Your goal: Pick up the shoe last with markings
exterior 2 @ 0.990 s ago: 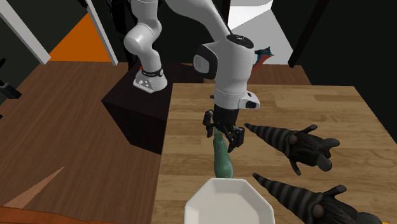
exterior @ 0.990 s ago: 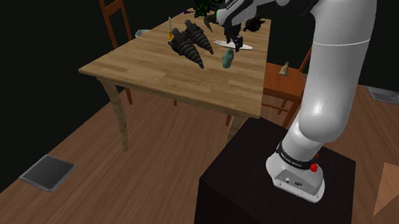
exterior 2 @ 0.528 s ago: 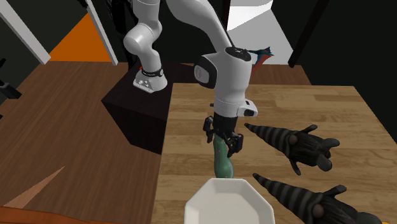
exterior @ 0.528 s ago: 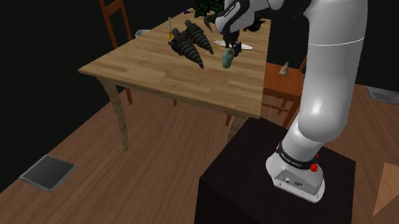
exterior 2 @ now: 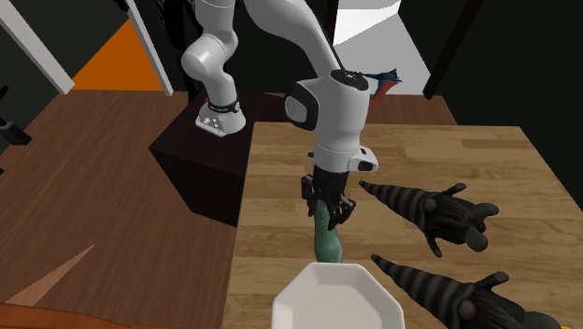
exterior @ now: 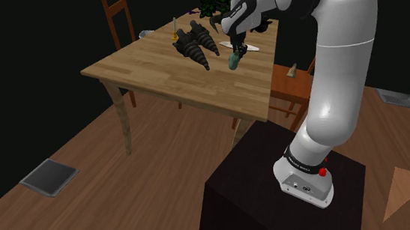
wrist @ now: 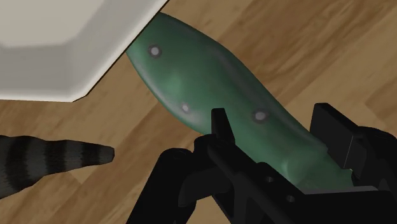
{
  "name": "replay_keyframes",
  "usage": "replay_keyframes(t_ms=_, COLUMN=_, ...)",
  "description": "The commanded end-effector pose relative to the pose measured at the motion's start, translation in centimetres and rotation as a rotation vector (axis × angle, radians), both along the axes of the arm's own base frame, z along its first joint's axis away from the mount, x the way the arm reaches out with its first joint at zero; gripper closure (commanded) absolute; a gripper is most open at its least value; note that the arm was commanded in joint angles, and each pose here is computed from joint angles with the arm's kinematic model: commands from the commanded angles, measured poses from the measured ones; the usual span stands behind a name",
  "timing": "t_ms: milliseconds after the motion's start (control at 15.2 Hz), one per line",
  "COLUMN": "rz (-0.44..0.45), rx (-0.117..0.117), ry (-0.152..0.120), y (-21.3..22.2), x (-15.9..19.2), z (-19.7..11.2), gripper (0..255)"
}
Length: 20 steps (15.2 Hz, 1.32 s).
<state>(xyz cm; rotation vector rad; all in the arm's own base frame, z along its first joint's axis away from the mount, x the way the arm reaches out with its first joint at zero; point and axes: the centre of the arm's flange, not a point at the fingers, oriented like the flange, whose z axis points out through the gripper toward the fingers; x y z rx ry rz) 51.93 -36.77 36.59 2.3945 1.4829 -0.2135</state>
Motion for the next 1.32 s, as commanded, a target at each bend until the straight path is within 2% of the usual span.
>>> replay_keyframes(t_ms=0, rz=0.001, rx=0.0, ry=0.001, y=0.0, x=0.0, z=-0.1, gripper=255)
replay_keyframes(t_ms=132, rz=0.001, rx=0.0, ry=0.001, y=0.0, x=0.1, z=-0.1, gripper=255)
replay_keyframes(t_ms=1122, rz=0.001, rx=0.0, ry=0.001, y=0.0, x=0.1, z=7.8, gripper=255)
replay_keyframes(t_ms=1254, rz=0.001, rx=0.0, ry=0.001, y=0.0, x=0.1, z=7.9, gripper=255)
